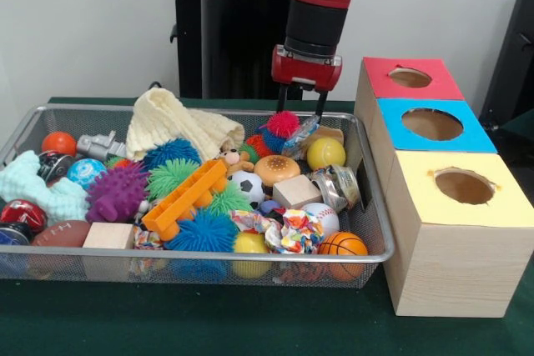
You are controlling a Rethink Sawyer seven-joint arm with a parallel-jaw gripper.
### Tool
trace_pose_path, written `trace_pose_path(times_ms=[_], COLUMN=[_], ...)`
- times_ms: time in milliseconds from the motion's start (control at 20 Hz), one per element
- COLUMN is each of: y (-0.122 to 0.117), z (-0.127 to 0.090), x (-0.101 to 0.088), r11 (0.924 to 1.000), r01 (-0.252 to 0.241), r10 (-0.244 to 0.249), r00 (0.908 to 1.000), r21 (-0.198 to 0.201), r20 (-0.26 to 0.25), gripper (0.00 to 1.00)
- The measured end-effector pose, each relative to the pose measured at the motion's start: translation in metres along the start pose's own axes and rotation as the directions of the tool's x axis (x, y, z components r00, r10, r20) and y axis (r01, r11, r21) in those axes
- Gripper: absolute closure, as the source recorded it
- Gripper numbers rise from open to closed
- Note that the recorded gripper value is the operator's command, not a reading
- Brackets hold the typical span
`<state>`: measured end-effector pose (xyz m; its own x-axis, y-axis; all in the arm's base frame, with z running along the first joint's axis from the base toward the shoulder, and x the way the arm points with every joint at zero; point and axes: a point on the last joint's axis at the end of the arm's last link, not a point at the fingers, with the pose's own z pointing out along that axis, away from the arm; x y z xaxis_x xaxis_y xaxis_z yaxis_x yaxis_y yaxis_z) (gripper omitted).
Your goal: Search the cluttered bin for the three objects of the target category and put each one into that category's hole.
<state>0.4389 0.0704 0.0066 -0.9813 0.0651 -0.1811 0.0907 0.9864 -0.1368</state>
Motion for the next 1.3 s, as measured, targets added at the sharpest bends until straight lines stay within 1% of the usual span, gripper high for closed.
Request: trace_pose_path(times_ms=[100,150,300,650,950,1150,1300], y=[0.001,0.001,0.002,0.007,0.006,0.000,-0.006], z=[0.002,0.004,0.009,0.017,0.020,0.023,0.024], x=[-0.005,-0.011,-0.017,-0.034,-0.045,-0.055,-0.066], r11=[0.9999,0.9996,0.9989,0.9977,0.9969,0.9956,0.9943], r01=[-0.012,-0.027,-0.042,-0.062,-0.077,-0.093,-0.106], r10=[0.012,0.027,0.042,0.062,0.077,0.093,0.106], r00=[0.9999,0.9996,0.9991,0.9980,0.9970,0.9957,0.9943], r21=[0.004,0.011,0.019,0.027,0.014,0.011,0.010], r20=[-0.003,-0.005,-0.003,-0.005,-0.005,-0.003,0.012], gripper=[0.00,0.00,0.00,0.00,0.00,0.00,0.00])
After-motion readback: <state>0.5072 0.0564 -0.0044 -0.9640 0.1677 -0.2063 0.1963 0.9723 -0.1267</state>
